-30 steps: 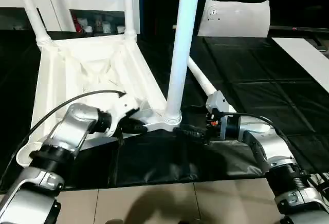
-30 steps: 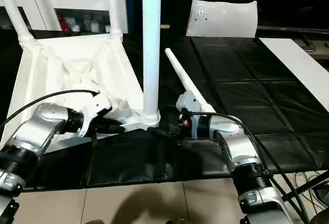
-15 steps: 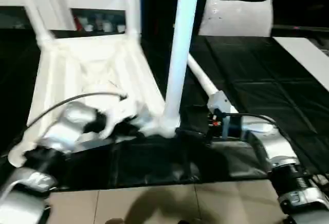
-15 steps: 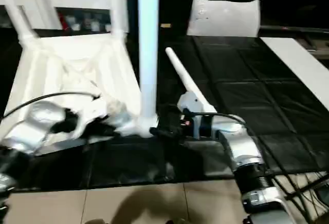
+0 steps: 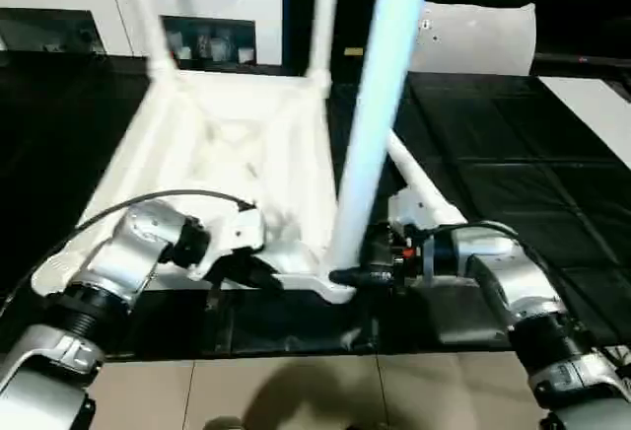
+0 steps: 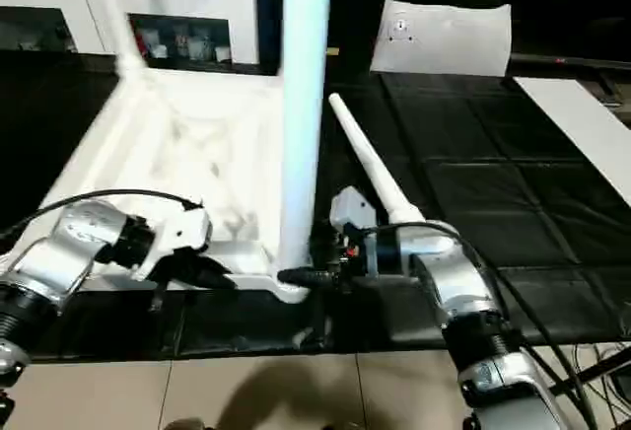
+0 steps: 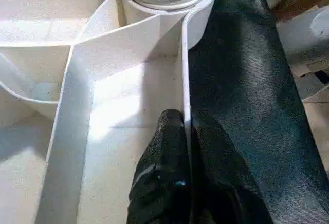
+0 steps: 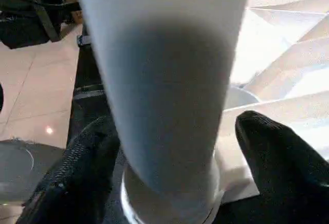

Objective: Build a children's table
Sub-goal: Rotate leg to tighten

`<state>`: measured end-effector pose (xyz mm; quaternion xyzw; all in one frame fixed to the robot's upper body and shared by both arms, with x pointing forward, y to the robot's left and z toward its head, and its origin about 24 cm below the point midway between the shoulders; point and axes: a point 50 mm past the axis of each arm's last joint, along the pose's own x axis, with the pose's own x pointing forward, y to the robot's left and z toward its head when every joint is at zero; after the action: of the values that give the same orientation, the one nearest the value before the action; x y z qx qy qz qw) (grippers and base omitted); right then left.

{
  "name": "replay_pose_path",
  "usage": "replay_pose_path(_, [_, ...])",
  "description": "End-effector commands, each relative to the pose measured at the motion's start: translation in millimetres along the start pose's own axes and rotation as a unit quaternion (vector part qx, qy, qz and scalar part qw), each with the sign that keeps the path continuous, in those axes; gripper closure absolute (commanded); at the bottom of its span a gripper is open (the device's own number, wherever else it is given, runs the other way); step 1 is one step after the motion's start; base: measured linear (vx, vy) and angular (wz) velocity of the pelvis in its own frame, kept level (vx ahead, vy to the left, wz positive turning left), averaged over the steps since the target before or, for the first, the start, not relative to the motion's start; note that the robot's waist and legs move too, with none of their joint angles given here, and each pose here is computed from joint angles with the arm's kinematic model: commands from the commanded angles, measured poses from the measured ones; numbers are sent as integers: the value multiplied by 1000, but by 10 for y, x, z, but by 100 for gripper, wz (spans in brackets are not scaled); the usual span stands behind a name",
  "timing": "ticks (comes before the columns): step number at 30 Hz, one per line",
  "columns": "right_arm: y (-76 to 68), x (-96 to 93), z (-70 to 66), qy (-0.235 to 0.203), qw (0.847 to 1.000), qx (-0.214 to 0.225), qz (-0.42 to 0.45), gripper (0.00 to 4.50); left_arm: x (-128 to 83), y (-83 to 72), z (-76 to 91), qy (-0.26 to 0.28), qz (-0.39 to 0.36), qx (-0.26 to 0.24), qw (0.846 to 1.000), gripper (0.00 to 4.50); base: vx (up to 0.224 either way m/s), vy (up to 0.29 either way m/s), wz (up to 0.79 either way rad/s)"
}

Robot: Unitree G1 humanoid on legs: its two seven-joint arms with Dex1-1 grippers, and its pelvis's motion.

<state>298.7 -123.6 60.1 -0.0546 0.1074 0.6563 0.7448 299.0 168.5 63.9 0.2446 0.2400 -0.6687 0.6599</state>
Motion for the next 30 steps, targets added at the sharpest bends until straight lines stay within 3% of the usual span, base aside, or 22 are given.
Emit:
replay_pose_path(1, [-15, 4, 36, -5, 1000, 4, 11, 103, 34, 7, 126, -10, -22, 34, 999, 450, 0, 0, 0])
replay_pose_path(13, [14, 1, -3, 0, 999, 24, 40, 193, 23, 10, 86, -3, -18, 25, 1000, 450, 0, 0, 0])
replay_pose_path(14, [23, 2, -10, 1, 999, 26, 42, 219, 24, 12, 83, -3, -16, 23, 1000, 450, 0, 0, 0])
replay_pose_path(21, [141, 41, -59, -18, 997, 54, 49, 249, 25, 71, 46, -16, 37, -36, 999, 450, 0, 0, 0])
replay_pose_path(24, [193, 173, -93, -32, 996, 86, 4, 252, 40, 108, 103, -52, 89, -79, 992, 450, 0, 0, 0])
replay_pose_path(27, [180, 283, -138, -18, 994, 105, -37, 252, 67, 136, 152, -74, 123, -107, 984, 450, 0, 0, 0])
replay_pose_path(30, [108, 544, -113, -35, 982, 139, -125, 252, 165, 170, 279, -115, 187, -164, 962, 450, 0, 0, 0])
